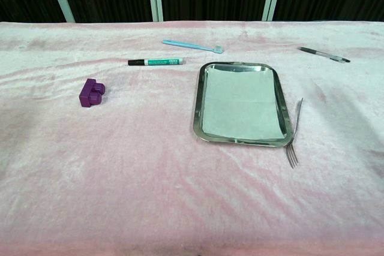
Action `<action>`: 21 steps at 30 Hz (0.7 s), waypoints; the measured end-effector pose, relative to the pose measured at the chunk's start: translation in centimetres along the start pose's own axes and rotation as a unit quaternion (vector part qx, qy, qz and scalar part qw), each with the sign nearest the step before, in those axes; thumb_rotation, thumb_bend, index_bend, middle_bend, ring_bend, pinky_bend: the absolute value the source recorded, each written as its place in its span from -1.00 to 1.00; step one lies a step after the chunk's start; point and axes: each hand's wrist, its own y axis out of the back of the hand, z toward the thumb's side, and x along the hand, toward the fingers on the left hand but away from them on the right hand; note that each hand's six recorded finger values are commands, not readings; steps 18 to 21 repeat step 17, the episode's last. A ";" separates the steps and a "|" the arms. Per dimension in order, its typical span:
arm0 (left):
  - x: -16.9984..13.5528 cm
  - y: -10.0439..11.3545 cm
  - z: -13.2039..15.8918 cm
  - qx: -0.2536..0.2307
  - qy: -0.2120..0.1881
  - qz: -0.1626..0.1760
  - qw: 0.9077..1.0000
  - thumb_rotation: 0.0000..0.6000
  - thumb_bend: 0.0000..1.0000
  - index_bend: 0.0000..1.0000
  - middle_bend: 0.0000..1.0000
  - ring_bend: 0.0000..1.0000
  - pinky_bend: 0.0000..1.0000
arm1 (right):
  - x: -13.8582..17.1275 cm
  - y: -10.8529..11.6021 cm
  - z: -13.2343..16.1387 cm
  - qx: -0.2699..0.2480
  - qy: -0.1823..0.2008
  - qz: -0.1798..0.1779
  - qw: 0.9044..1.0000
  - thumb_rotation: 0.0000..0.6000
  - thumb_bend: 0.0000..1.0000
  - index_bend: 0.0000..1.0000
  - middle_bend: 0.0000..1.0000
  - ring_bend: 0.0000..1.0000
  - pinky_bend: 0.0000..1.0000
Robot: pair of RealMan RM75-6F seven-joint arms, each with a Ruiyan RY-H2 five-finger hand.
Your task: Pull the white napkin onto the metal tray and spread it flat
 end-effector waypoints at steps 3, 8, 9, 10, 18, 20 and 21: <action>0.1 0.1 -0.1 -0.002 0.002 0.001 1.000 1.00 -0.21 -0.70 -0.91 -1.00 -1.00 | 1.9 -0.2 -1.6 0.004 -0.023 0.000 1.000 1.00 -0.57 -0.82 -0.90 -0.82 -0.67; 0.2 0.1 -0.5 -0.008 0.010 -0.001 1.000 1.00 -0.21 -0.70 -0.91 -1.00 -1.00 | 5.4 -0.7 -3.6 0.020 -0.052 0.005 0.998 1.00 -0.57 -0.82 -0.90 -0.82 -0.67; 0.3 0.1 -0.5 -0.010 0.010 -0.002 1.000 1.00 -0.21 -0.70 -0.91 -1.00 -1.00 | 6.1 -0.7 -3.9 0.024 -0.056 0.005 0.998 1.00 -0.57 -0.82 -0.90 -0.82 -0.67; 0.4 0.1 -0.5 -0.011 0.010 -0.002 1.000 1.00 -0.21 -0.70 -0.91 -1.00 -1.00 | 6.5 -0.7 -4.0 0.025 -0.058 0.006 0.998 1.00 -0.57 -0.83 -0.90 -0.82 -0.67; 0.6 -0.1 -0.5 -0.005 0.007 -0.010 1.000 1.00 -0.21 -0.70 -0.91 -1.00 -1.00 | 7.9 -0.2 -4.2 0.025 -0.059 -0.006 0.998 1.00 -0.57 -0.83 -0.90 -0.82 -0.67; 0.6 -0.1 -0.5 -0.005 0.007 -0.010 1.000 1.00 -0.21 -0.70 -0.91 -1.00 -1.00 | 7.9 -0.2 -4.2 0.025 -0.059 -0.006 0.998 1.00 -0.57 -0.83 -0.90 -0.82 -0.67; 0.6 -0.1 -0.5 -0.005 0.007 -0.010 1.000 1.00 -0.21 -0.70 -0.91 -1.00 -1.00 | 7.9 -0.2 -4.2 0.025 -0.059 -0.006 0.998 1.00 -0.57 -0.83 -0.90 -0.82 -0.67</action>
